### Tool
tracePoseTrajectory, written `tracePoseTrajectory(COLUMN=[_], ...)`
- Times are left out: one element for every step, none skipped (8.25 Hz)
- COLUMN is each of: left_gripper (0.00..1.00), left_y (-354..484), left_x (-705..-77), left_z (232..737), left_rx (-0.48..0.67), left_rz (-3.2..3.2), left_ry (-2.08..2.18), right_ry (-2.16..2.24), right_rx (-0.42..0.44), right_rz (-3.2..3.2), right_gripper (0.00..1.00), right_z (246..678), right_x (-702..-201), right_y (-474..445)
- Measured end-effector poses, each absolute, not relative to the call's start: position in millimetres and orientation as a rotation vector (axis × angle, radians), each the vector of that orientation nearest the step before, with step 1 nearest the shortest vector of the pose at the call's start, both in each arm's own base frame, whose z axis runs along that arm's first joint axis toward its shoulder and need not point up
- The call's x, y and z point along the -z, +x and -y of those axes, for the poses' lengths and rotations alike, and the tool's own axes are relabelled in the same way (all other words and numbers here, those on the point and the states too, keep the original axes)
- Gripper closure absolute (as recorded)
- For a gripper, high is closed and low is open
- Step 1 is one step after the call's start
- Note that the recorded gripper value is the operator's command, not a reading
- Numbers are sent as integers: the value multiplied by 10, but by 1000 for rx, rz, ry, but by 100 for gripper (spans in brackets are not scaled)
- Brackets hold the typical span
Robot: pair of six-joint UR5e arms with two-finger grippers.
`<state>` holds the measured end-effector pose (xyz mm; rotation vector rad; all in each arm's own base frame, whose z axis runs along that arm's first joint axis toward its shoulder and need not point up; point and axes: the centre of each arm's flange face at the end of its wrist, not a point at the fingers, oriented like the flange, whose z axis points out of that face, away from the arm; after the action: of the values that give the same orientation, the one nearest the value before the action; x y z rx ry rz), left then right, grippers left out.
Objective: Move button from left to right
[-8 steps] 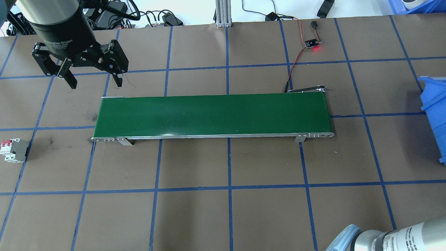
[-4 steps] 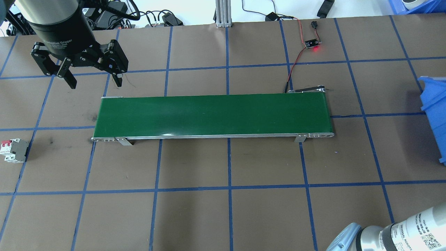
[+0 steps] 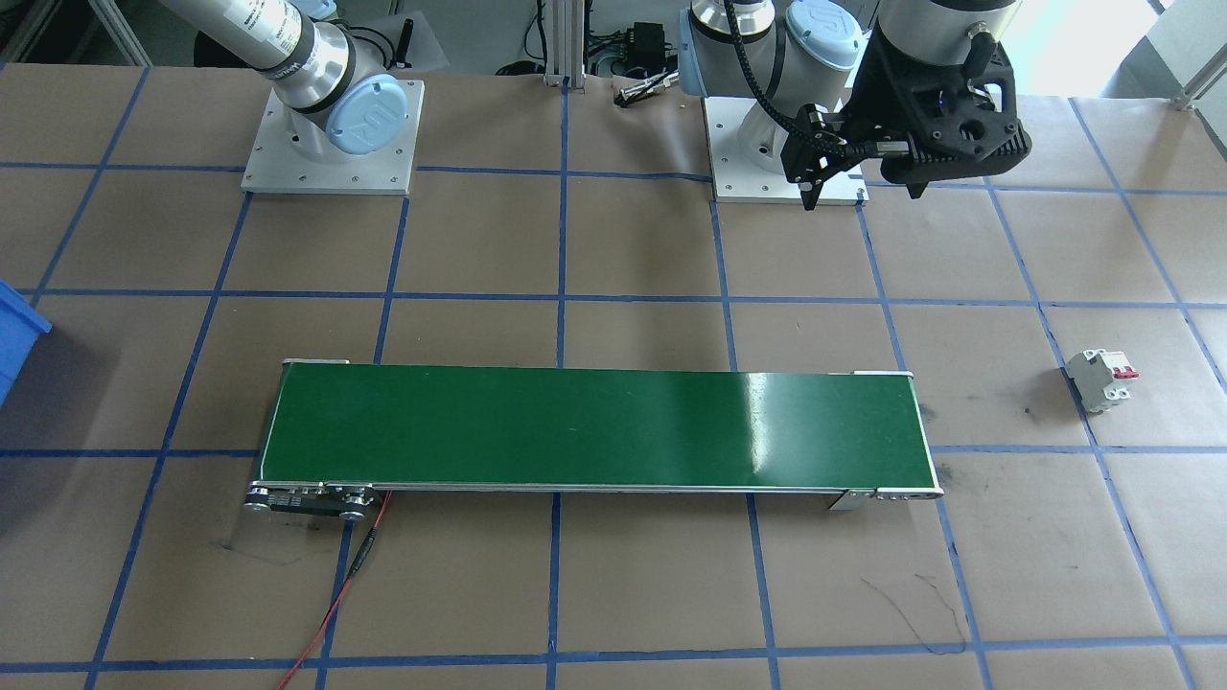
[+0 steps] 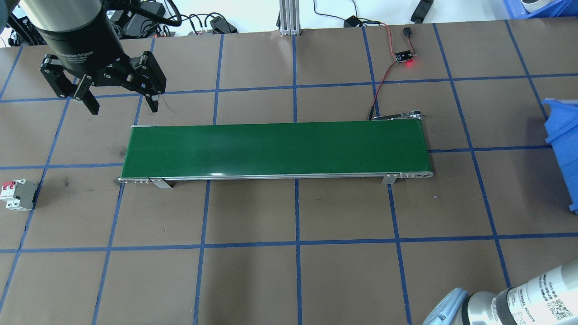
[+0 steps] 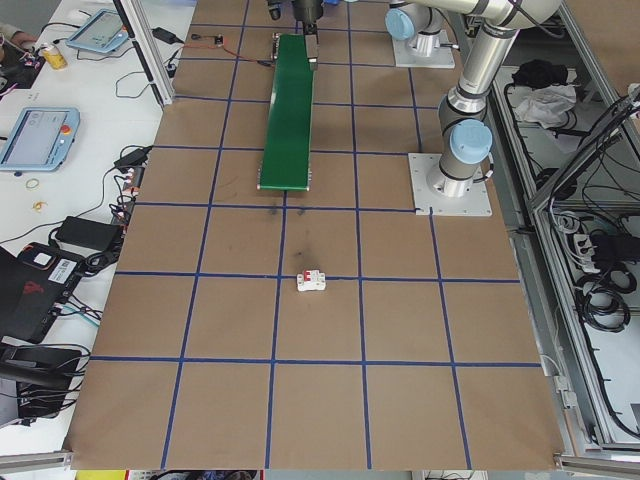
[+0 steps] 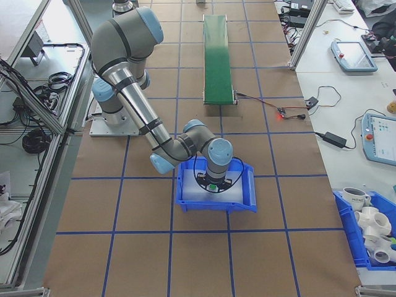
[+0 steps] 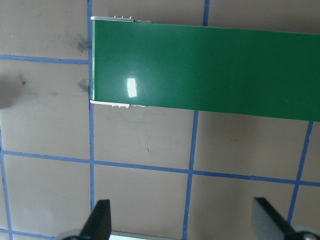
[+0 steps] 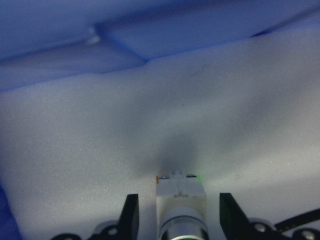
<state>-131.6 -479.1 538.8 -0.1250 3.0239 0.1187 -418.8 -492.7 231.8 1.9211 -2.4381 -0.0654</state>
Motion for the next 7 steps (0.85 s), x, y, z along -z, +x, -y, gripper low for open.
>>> tracePoseTrajectory(left_gripper=[0, 0, 0, 0, 0, 0, 0], left_y=[-1316, -1316, -1316, -1316, -1315, -1315, -1316], left_x=[-5388, -5388, -5388, -5389, -5396, -5396, -5396], left_z=[4791, 4791, 4791, 4791, 4786, 4786, 4786], left_rx=[-119, -119, -119, -118, -116, -116, -116], left_rz=[-3024, -3024, -3024, -3024, -3024, -3024, -3024], left_ry=[-125, -125, -125, -125, -125, -125, -125], right_ry=[1907, 1876, 1807, 1721, 1633, 1504, 1344], right_rx=[67, 66, 62, 52, 33, -6, -61], right_rz=[2436, 2457, 2518, 2588, 2652, 2731, 2810], right_gripper=[0, 0, 0, 0, 0, 0, 0], right_z=[4907, 4856, 4786, 4717, 4662, 4621, 4605], right_x=[-2448, -2675, -2984, -3348, -3727, -4092, -4418], right_y=[-4167, -4107, -3973, -3751, -3450, -3112, -2743])
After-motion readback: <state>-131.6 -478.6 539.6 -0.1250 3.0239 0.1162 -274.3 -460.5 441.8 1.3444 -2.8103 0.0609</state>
